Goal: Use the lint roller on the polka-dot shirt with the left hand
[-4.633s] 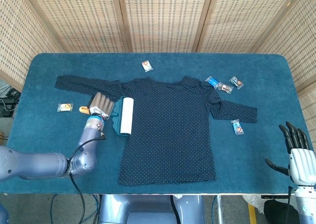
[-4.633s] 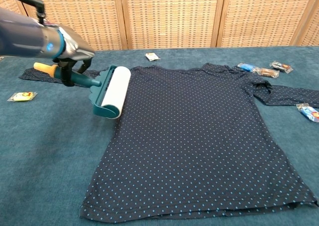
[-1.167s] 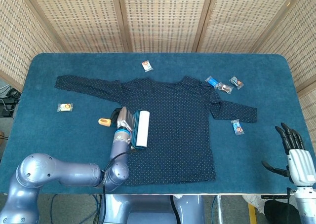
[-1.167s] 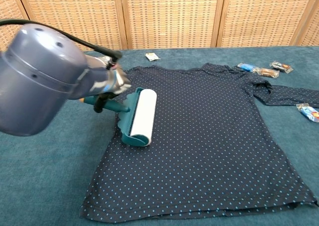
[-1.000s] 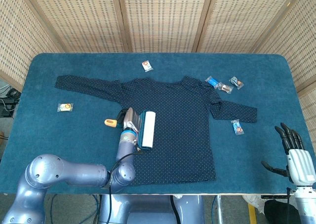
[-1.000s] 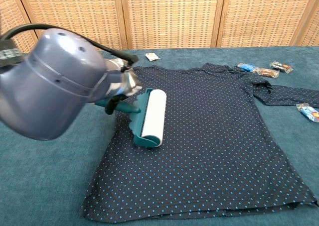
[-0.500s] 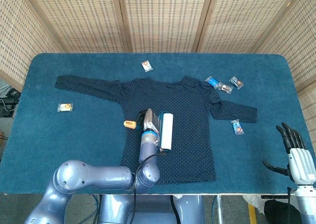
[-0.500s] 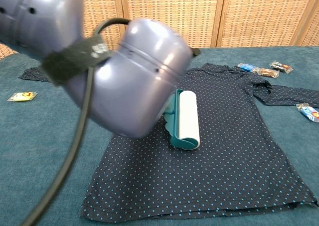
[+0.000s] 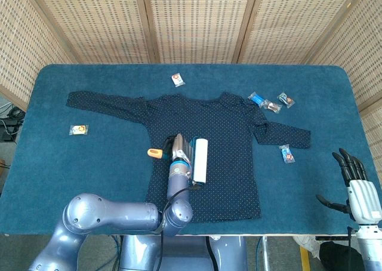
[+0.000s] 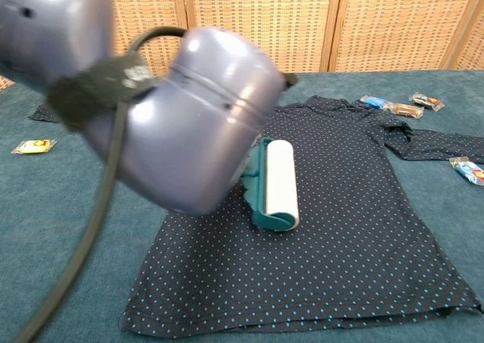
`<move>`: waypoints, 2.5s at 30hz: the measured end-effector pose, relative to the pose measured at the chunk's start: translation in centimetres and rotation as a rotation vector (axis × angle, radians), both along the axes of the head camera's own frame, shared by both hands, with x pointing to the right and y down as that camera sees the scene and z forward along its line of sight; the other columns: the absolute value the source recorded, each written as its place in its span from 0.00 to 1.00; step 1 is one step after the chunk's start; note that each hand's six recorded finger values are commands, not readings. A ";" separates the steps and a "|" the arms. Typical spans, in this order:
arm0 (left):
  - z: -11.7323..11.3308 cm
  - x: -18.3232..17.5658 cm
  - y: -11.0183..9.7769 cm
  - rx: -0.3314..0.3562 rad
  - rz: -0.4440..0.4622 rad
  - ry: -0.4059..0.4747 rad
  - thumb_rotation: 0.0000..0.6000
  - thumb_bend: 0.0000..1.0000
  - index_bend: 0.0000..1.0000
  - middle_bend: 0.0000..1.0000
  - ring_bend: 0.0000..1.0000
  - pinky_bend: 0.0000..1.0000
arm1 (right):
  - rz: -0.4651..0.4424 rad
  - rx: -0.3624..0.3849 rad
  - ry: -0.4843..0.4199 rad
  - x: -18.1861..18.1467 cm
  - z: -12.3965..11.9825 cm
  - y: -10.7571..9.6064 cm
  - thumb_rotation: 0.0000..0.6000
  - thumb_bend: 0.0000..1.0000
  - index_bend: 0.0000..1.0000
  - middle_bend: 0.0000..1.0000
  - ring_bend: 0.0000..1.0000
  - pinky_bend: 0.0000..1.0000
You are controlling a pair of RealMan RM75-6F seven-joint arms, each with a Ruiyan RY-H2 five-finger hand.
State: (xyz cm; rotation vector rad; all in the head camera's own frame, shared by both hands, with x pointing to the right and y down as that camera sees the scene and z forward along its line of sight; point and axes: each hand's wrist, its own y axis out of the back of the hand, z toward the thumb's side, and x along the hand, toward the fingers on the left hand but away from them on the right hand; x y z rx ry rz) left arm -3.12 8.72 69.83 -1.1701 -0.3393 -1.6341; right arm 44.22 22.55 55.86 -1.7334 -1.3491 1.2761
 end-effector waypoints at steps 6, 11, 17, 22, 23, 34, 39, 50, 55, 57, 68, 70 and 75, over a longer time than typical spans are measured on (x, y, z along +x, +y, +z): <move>-0.1 -4.7 -0.5 -0.004 -0.040 -0.020 1.00 1.00 0.87 0.84 0.74 0.72 | -0.016 0.014 0.009 -0.5 -0.3 0.1 1.00 0.12 0.03 0.00 0.00 0.00; -0.7 -9.1 -0.8 0.000 -0.072 -0.022 1.00 1.00 0.87 0.84 0.74 0.72 | -0.026 0.029 0.020 -0.8 -0.6 0.2 1.00 0.12 0.03 0.00 0.00 0.00; -1.7 -13.4 -1.9 0.036 -0.117 0.010 1.00 1.00 0.87 0.84 0.74 0.71 | -0.038 0.042 0.037 -1.2 -0.9 0.3 1.00 0.12 0.03 0.00 0.00 0.00; -2.6 -14.7 -2.6 0.070 -0.165 0.150 1.00 1.00 0.82 0.76 0.69 0.65 | -0.052 0.054 0.059 -1.6 -1.1 0.5 1.00 0.12 0.03 0.00 0.00 0.00; -2.8 -15.0 -2.7 0.080 -0.174 0.181 1.00 0.99 0.78 0.71 0.66 0.62 | -0.053 0.055 0.063 -1.6 -1.1 0.5 1.00 0.12 0.03 0.00 0.00 0.00; -4.0 -22.0 -1.7 0.116 -0.269 0.386 1.00 0.92 0.71 0.63 0.60 0.56 | -0.058 0.071 0.085 -1.9 -1.3 0.7 1.00 0.12 0.03 0.00 0.00 0.00; -3.8 -25.2 -1.4 0.118 -0.314 0.374 1.00 0.61 0.31 0.32 0.34 0.35 | -0.078 0.084 0.096 -2.5 -1.6 0.8 1.00 0.12 0.03 0.00 0.00 0.00; -2.2 -29.5 -1.3 0.171 -0.408 0.405 1.00 0.36 0.00 0.00 0.00 0.00 | -0.132 0.108 0.103 -4.2 -2.1 1.6 1.00 0.12 0.03 0.00 0.00 0.00; -2.6 -30.2 -0.7 0.182 -0.476 0.489 1.00 0.36 0.00 0.00 0.00 0.00 | -0.135 0.098 0.113 -4.3 -2.0 1.8 1.00 0.12 0.03 0.00 0.00 0.00; -3.0 -30.3 -0.3 0.183 -0.503 0.534 1.00 0.36 0.00 0.00 0.00 0.00 | -0.130 0.095 0.115 -4.2 -1.9 1.7 1.00 0.12 0.03 0.00 0.00 0.00; -8.5 -33.6 4.5 0.399 -0.547 0.810 1.00 0.34 0.00 0.00 0.00 0.00 | -0.082 0.080 0.142 -3.1 -1.7 1.2 1.00 0.12 0.00 0.00 0.00 0.00; -9.4 -34.7 6.4 0.435 -0.572 0.847 1.00 0.29 0.00 0.00 0.00 0.00 | -0.076 0.081 0.147 -3.0 -1.8 1.2 1.00 0.12 0.00 0.00 0.00 0.00; -10.3 -36.4 9.7 0.457 -0.629 0.896 1.00 0.09 0.00 0.00 0.00 0.00 | -0.062 0.078 0.162 -2.6 -1.9 1.1 1.00 0.12 0.00 0.00 0.00 0.00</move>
